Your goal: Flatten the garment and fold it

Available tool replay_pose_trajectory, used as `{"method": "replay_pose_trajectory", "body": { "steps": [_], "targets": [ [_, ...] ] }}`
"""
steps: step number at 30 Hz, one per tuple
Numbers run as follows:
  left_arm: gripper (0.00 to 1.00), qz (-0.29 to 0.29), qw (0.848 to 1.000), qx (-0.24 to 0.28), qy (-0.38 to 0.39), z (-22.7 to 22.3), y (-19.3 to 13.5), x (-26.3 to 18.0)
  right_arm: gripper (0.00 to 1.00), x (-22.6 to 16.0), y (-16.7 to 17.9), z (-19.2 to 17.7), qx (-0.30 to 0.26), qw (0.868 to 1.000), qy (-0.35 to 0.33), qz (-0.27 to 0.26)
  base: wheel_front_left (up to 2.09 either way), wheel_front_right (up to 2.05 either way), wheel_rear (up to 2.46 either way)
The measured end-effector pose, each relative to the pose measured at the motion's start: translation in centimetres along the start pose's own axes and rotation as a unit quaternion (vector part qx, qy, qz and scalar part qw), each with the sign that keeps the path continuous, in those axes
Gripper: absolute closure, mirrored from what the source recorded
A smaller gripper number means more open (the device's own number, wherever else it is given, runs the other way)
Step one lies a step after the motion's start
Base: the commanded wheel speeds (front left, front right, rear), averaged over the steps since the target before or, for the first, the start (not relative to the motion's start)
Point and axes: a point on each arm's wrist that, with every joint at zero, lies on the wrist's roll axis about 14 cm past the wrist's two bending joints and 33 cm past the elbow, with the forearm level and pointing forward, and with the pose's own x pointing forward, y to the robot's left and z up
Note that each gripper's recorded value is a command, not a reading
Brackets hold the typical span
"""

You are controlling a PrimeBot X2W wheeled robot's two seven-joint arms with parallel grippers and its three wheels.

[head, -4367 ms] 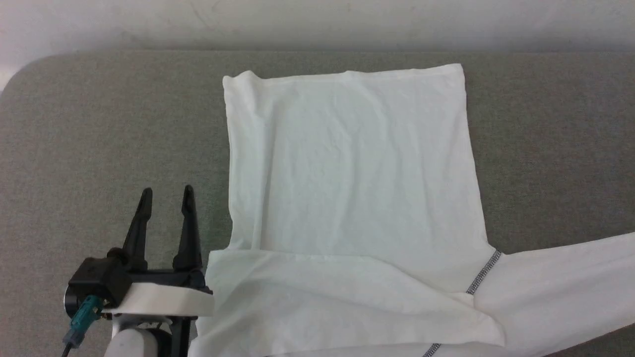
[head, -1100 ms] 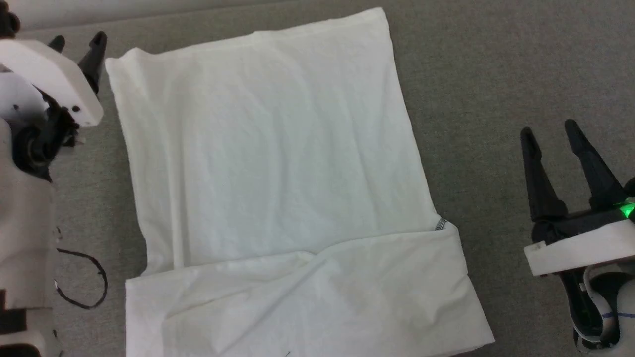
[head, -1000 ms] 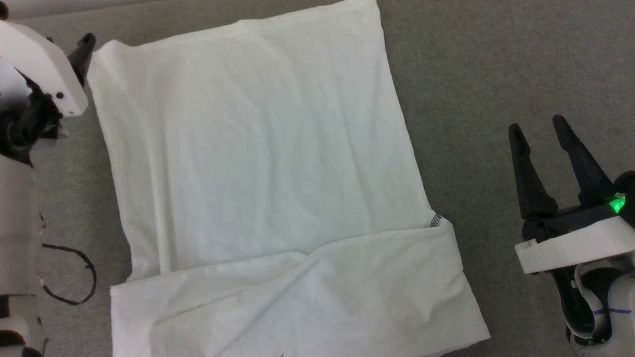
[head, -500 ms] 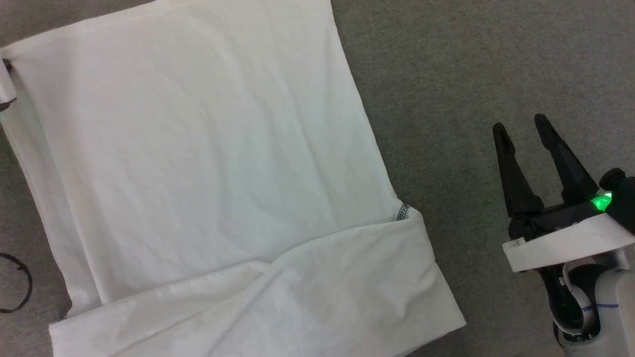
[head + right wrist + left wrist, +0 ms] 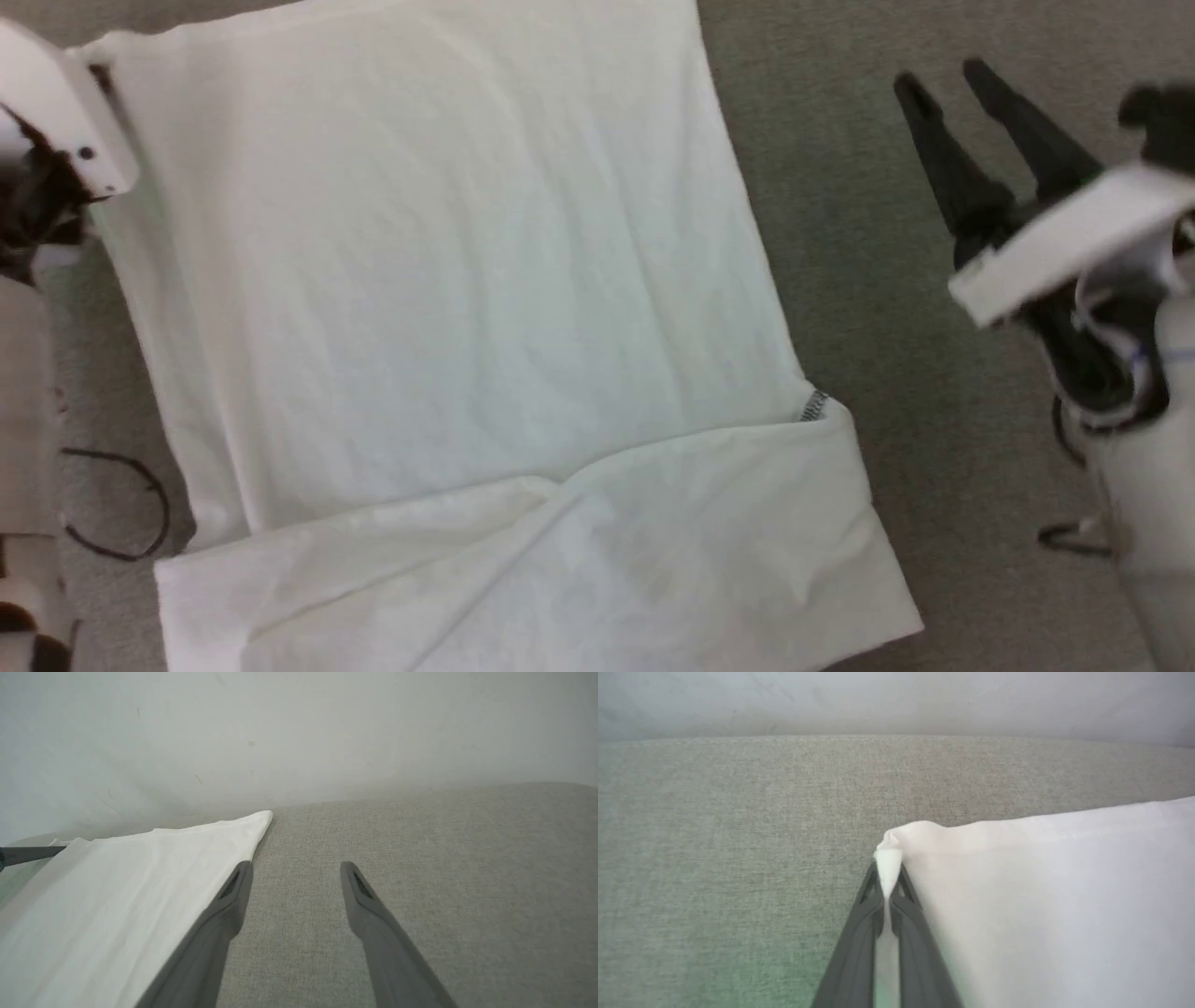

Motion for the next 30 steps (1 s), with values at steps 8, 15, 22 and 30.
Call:
{"method": "replay_pose_trajectory", "body": {
  "steps": [8, 15, 22, 30],
  "targets": [
    [1.0, -0.031, 0.993, -0.02, -0.108, 2.8, -1.3, -1.1, 0.0, 8.8, 2.5, 0.3, 0.023, 0.994, 0.088, 0.054, 0.0, 0.0, 0.0],
    [1.0, -0.05, 0.986, -0.019, -0.158, 3.9, -1.9, -0.8, 0.0, 14.0, 3.0, -3.0, -0.003, 0.98, 0.19, 0.056, 0.0, 0.0, 0.0],
    [1.0, -0.062, 0.982, -0.005, -0.178, 4.0, -2.3, 0.0, 0.0, 17.5, 4.1, -7.0, -0.021, 0.959, 0.276, 0.064, 0.0, 0.0, 0.0],
    [1.0, -0.044, 0.987, -0.002, -0.157, 2.0, -0.6, 0.9, 0.89, 18.6, 4.8, -9.1, -0.059, 0.919, 0.385, 0.063, 0.0, 0.0, 0.0]
  ]
}}
